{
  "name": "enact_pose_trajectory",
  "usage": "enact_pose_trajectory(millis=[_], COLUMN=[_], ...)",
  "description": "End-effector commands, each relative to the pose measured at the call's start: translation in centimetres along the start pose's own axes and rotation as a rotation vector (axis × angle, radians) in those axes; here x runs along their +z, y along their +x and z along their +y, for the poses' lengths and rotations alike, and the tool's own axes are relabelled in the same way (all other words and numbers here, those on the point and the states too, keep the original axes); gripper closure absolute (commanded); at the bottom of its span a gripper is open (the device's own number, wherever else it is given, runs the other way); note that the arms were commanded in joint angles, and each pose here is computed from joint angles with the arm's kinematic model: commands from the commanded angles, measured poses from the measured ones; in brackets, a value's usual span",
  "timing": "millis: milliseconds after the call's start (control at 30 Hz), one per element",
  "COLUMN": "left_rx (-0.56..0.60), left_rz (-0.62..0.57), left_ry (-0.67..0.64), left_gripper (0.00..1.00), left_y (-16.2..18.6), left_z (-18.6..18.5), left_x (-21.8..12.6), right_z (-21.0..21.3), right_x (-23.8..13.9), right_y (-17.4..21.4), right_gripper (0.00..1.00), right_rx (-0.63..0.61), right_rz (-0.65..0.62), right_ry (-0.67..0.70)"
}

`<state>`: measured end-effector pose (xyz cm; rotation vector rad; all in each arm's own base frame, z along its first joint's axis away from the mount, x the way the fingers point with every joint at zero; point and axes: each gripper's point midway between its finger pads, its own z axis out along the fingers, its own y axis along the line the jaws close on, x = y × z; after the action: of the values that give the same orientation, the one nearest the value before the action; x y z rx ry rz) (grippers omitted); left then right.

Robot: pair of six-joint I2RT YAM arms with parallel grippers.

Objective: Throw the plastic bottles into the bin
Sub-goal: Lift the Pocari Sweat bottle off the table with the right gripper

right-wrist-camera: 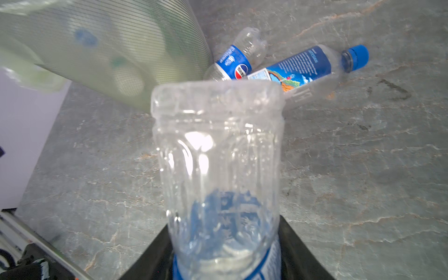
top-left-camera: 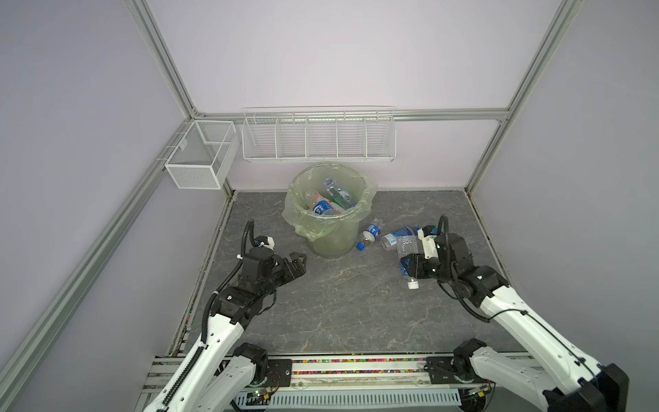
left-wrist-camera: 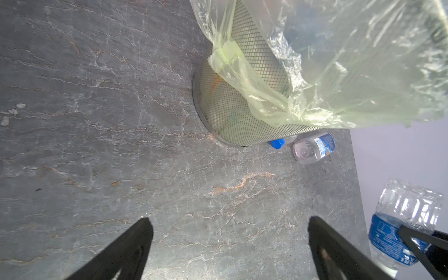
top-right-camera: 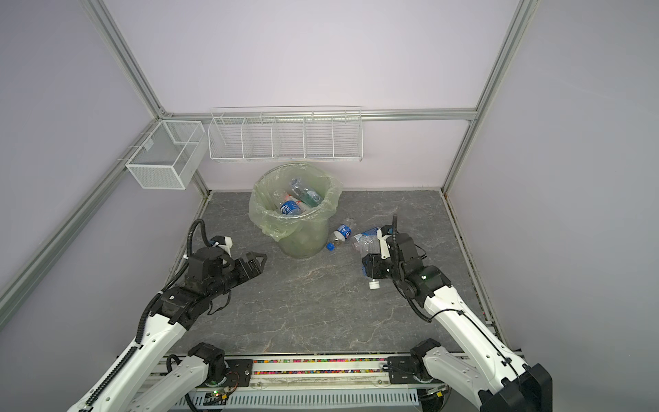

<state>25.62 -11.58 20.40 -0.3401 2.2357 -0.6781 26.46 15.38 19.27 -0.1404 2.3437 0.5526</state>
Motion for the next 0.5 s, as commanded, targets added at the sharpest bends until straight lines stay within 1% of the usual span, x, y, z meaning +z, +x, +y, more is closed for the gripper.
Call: enact_pose_trajectory(millis=[0, 167, 467], left_rx=[-0.026, -0.016, -0.013], left_rz=[-0.079, -0.114, -0.095], left_ry=[-0.01, -0.003, -0.003], left_gripper=[0.0, 0.0, 0.0], left_y=[-1.0, -1.7, -1.9], left_z=[0.5, 0.3, -0.2], left_x=[-1.1, -1.7, -0.8], right_z=[1.3, 2.4, 4.7], right_x=[-0.4, -1.2, -3.0], right_y=[-0.1, -0.8, -2.4], right_gripper=[0.4, 0.41, 0.41], right_rx=[0.007, 0.007, -0.017], right_rz=[-0.052, -0.084, -0.115], right_ry=[-0.075, -0.116, -0.169])
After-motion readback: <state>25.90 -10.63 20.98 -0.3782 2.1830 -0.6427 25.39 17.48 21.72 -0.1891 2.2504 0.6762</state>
